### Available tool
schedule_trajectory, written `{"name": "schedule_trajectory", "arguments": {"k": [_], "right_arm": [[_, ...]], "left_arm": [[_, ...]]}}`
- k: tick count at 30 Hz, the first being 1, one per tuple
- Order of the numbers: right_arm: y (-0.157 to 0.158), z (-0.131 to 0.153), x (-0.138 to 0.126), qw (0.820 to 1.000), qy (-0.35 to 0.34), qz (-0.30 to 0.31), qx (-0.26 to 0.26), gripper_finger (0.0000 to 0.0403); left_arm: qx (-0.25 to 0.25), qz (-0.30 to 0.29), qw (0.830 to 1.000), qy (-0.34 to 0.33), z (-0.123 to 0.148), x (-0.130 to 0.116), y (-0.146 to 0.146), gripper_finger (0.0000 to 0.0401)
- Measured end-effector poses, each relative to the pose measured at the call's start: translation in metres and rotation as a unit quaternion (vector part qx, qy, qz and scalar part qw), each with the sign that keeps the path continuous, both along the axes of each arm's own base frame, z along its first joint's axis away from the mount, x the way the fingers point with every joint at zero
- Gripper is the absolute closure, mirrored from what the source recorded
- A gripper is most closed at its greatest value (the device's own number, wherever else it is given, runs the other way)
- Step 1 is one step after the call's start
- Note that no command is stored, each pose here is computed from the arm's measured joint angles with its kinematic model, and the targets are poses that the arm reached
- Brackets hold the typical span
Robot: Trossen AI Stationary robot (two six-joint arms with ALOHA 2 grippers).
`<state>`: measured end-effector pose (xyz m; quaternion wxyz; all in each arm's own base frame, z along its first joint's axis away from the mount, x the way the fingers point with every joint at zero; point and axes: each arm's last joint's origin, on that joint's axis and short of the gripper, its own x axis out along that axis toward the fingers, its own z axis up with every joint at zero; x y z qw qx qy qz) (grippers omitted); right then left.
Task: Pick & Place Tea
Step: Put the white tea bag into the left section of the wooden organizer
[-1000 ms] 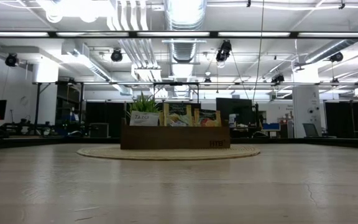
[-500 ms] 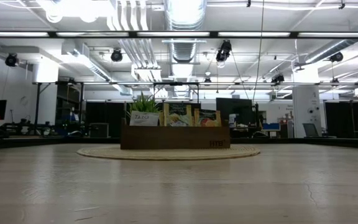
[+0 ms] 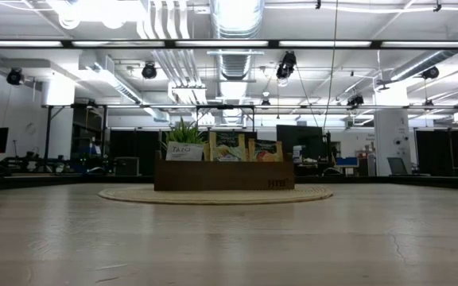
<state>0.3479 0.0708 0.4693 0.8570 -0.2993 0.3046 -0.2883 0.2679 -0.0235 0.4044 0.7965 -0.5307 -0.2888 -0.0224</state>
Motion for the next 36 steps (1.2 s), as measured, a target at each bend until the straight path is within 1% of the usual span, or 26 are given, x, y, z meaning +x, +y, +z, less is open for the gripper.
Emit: {"name": "schedule_trajectory", "arguments": {"k": [3,5,6,8,10,12,16,19,21,24,28,31,34,36], "right_arm": [[-0.001,0.003,-0.003,1.0,-0.003,0.0,0.001,0.0394],[-0.002,0.006,-0.007,1.0,-0.012,0.002,0.01,0.0394],[-0.002,0.008,-0.009,1.0,-0.016,0.008,0.022,0.0394],[-0.003,0.012,-0.014,0.997,-0.031,0.03,0.061,0.0394],[-0.005,0.016,-0.018,0.992,-0.048,0.052,0.109,0.0394],[-0.007,0.02,-0.022,0.985,-0.062,0.062,0.145,0.0394],[-0.01,0.025,-0.028,0.978,-0.086,0.058,0.181,0.0394],[-0.011,0.026,-0.032,0.968,-0.093,0.071,0.22,0.0394],[-0.012,0.026,-0.032,0.96,-0.094,0.079,0.253,0.0394],[-0.014,0.024,-0.033,0.949,-0.092,0.078,0.291,0.0394],[-0.015,0.022,-0.033,0.946,-0.088,0.069,0.305,0.0394],[-0.016,0.021,-0.034,0.945,-0.087,0.065,0.31,0.0394],[-0.015,0.021,-0.033,0.937,-0.086,0.072,0.33,0.0394],[-0.015,0.021,-0.033,0.932,-0.083,0.078,0.345,0.0394]], "left_arm": [[0.029,-0.004,1.0,0.001,0.004,-0.005,0.0,0.0325],[0.045,0.0,0.999,0.013,0.004,-0.007,0.0,0.0305],[0.054,-0.001,0.998,0.022,0.004,-0.008,0.0,0.0295],[0.073,0.002,0.996,0.041,0.004,-0.01,0.0,0.0282],[0.101,0.011,0.993,0.061,0.003,-0.011,0.0,0.0275],[0.129,0.022,0.988,0.081,0.002,-0.012,0.0,0.0273],[0.175,0.041,0.979,0.096,0.004,-0.016,0.0,0.0273],[0.212,0.057,0.969,0.115,0.012,-0.02,0.001,0.0273],[0.246,0.065,0.955,0.151,0.018,-0.021,0.001,0.0273],[0.305,0.069,0.923,0.224,0.03,-0.023,0.001,0.0273],[0.356,0.067,0.88,0.307,0.046,-0.023,0.002,0.0273],[0.392,0.066,0.854,0.335,0.056,-0.023,0.001,0.0273],[0.419,0.071,0.838,0.343,0.064,-0.022,0.001,0.0273],[0.436,0.073,0.827,0.347,0.065,-0.02,0.001,0.0272]]}}
